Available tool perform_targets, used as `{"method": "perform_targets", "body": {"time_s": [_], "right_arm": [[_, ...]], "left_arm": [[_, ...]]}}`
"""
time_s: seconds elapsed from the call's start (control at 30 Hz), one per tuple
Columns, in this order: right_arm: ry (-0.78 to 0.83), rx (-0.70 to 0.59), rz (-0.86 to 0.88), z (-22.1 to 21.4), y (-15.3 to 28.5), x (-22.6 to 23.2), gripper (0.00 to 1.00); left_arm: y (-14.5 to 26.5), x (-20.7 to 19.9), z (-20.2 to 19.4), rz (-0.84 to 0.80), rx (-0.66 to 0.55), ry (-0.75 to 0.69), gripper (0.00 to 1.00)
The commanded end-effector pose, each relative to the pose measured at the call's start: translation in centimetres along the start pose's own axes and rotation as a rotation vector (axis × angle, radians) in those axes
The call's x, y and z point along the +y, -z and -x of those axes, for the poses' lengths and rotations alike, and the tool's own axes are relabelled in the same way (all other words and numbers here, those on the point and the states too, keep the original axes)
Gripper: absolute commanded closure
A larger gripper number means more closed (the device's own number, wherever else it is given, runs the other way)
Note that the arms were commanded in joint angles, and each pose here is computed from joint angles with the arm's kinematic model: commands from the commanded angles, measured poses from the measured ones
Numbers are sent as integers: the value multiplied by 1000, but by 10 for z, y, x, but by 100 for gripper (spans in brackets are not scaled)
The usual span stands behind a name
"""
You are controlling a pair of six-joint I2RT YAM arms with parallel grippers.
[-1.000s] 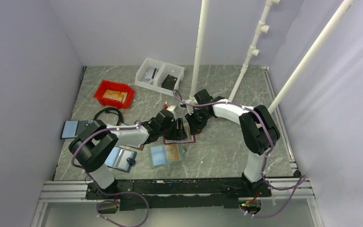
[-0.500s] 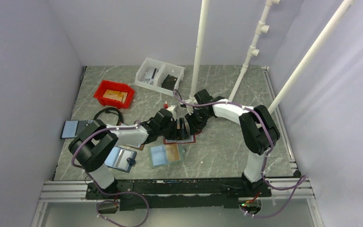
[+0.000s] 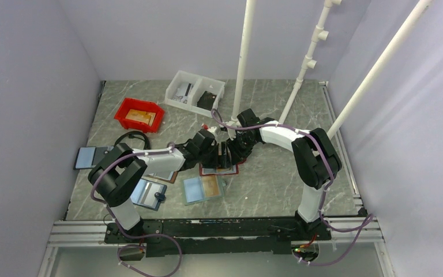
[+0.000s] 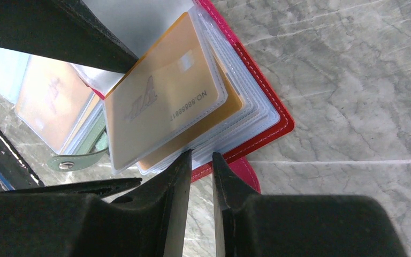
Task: Take the credit cards out of the card holder
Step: Remove the credit card from the card holder.
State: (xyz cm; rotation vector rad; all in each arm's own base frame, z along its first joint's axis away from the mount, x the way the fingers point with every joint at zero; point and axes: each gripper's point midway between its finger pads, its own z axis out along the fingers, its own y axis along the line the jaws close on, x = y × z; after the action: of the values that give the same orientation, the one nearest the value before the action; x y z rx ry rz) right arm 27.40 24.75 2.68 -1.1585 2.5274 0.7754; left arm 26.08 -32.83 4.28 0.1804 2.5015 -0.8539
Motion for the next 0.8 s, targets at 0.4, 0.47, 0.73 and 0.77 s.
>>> {"method": "perform_targets", "body": {"time_s": [0.4, 0.47, 0.73, 0.77], "right_arm": [[58, -66, 28, 24, 12, 13, 76], [63, -71, 25, 25, 14, 13, 76], [98, -108, 21, 34, 28, 18, 71], [103, -112, 20, 34, 30, 20, 70]], "left_arm": [[11, 19, -1, 90, -8, 10, 35], [13, 18, 0, 79, -10, 23, 35], [15, 18, 4, -25, -34, 99, 39], [16, 17, 3, -39, -33, 106, 40]]}}
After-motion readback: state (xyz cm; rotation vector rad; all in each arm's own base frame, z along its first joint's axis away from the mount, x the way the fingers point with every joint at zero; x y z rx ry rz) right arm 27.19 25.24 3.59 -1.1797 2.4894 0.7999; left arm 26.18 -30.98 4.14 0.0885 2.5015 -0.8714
